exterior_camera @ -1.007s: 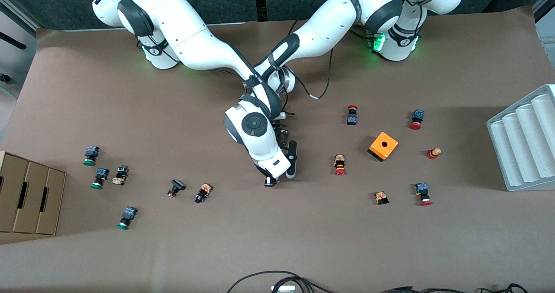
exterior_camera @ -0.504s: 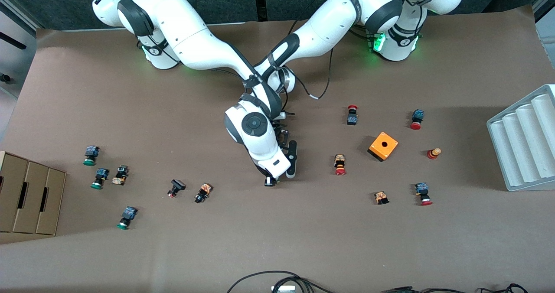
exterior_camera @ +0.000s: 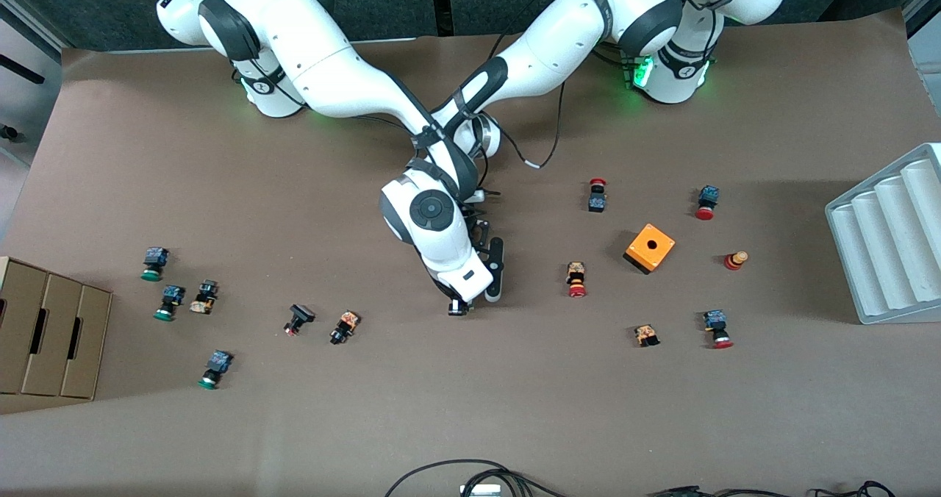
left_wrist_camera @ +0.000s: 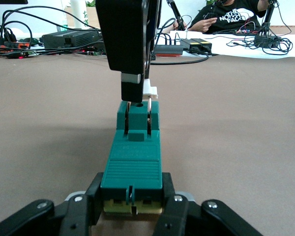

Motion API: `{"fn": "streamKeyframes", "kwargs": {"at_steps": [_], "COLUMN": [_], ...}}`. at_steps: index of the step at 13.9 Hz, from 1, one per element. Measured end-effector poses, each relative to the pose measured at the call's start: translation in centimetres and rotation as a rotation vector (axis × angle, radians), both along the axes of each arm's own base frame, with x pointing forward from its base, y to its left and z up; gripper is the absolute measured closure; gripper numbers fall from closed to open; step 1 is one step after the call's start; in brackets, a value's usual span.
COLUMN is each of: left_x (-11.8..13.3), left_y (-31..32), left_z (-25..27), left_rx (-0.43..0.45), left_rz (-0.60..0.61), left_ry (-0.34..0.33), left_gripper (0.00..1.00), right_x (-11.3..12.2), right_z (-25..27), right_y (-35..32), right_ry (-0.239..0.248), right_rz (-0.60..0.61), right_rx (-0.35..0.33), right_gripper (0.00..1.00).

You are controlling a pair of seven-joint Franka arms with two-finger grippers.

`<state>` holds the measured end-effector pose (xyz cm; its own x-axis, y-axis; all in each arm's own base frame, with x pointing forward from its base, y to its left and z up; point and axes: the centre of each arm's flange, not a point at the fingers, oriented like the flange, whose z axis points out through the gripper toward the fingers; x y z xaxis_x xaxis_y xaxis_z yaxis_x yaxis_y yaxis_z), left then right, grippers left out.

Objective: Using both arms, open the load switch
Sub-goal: 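Push the white handle toward the switch base with the right gripper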

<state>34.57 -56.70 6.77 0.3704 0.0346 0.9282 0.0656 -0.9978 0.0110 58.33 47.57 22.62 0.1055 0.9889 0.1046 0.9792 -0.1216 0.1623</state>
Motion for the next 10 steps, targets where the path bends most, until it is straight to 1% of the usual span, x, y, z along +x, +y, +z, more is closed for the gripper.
{"fn": "streamKeyframes", "kwargs": {"at_steps": [10], "left_x": [0.0], "left_y": [0.0], "left_z": [0.0], "left_rx": [0.0], "left_rz": [0.0], "left_ry": [0.0], "left_gripper": [0.51], "right_x": [-0.27], "right_z": [0.83], "right_y": [0.13], "right_ry": [0.015], "right_rz": [0.0], "right_rx": [-0.007], "right_gripper": [0.62]}}
